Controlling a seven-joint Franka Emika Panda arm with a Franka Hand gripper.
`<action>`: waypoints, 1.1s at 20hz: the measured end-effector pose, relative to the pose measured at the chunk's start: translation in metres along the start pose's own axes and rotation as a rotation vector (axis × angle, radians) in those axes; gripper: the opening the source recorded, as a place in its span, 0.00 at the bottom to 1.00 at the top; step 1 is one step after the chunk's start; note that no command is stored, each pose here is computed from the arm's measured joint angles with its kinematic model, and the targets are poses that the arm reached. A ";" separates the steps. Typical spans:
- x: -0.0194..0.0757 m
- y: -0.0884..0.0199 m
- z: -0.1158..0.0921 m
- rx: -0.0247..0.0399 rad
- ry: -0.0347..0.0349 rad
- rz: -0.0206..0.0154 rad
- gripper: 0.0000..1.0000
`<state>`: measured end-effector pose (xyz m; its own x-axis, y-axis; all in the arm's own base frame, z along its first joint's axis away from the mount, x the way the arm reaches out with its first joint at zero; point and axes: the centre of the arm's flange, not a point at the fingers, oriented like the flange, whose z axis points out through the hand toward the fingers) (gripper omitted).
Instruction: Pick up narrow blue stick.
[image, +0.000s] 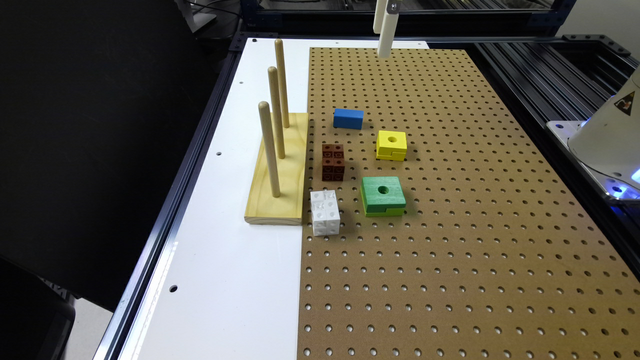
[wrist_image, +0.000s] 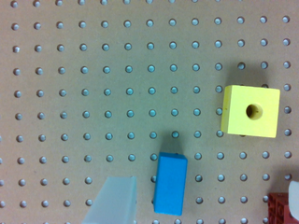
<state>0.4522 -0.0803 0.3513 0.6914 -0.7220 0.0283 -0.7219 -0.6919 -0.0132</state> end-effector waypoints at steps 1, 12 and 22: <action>0.0000 0.000 0.002 -0.0020 -0.0027 0.0000 1.00; 0.0086 -0.005 0.048 -0.0042 -0.0073 -0.0016 1.00; 0.0099 -0.007 0.071 -0.0107 -0.0170 -0.0023 1.00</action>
<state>0.4659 -0.0837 0.2806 0.6934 -0.7205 0.0113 -0.7205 -0.6934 -0.0024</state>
